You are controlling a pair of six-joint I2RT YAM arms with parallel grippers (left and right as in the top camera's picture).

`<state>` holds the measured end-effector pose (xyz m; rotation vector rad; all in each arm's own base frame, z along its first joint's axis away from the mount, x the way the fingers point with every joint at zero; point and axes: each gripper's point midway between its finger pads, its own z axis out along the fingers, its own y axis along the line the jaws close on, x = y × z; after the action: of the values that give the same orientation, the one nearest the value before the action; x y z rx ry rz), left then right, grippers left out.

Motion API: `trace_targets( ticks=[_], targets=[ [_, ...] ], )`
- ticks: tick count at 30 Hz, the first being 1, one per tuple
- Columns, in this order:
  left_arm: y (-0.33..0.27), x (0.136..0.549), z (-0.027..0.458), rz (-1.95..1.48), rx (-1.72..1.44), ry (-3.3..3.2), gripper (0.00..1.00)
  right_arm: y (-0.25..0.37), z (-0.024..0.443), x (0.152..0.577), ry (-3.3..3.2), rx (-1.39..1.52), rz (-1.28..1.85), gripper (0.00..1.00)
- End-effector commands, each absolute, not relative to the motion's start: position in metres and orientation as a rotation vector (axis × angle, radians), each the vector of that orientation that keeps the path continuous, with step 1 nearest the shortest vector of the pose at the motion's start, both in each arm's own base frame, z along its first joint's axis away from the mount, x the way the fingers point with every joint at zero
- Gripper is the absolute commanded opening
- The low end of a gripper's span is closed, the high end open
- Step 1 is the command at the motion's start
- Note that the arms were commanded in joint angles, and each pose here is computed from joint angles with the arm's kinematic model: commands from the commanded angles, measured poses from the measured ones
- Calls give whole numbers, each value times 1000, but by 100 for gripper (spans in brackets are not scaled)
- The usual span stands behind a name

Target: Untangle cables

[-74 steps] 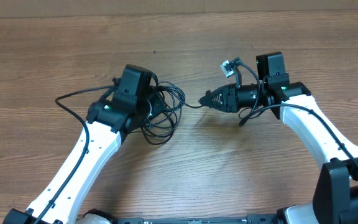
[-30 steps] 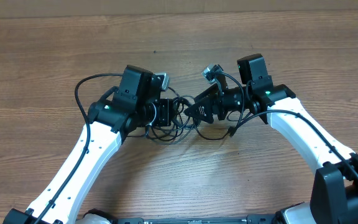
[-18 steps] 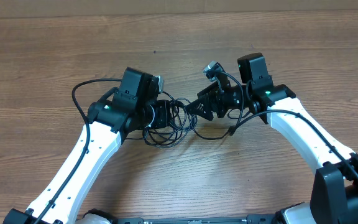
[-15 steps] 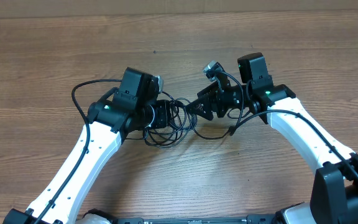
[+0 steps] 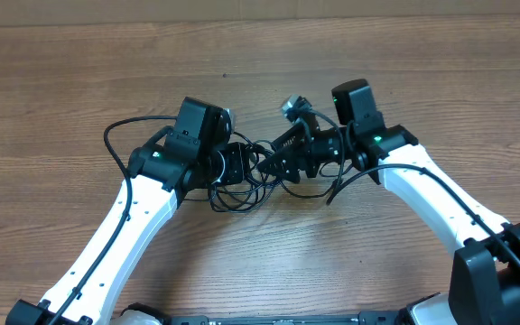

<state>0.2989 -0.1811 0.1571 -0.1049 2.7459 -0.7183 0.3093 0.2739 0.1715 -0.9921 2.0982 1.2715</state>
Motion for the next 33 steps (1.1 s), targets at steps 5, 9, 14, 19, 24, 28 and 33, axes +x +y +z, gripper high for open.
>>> trace_targets(
  ticks=[5, 9, 14, 19, 24, 28, 33],
  targets=[
    [-187, 303, 163, -763, -110, 2730, 4, 282, 186, 306, 2058, -1034, 1232, 76],
    [-188, 306, 165, -769, -106, 2715, 4, 280, 183, 303, 2083, -1029, 1240, 76],
    [-188, 307, 166, -777, -129, 2711, 4, 279, 181, 303, 2099, -1024, 1237, 74],
    [-185, 300, 161, -760, -141, 2749, 4, 272, 172, 315, 2142, -991, 1121, 73],
    [-172, 293, 152, -663, -207, 2801, 4, 271, 172, 322, 2139, -983, 1078, 74],
    [-166, 291, 148, -617, -243, 2817, 4, 273, 176, 324, 2110, -983, 1085, 75],
    [-166, 293, 149, -626, -277, 2809, 4, 280, 186, 314, 2055, -1018, 1186, 74]
  ],
)
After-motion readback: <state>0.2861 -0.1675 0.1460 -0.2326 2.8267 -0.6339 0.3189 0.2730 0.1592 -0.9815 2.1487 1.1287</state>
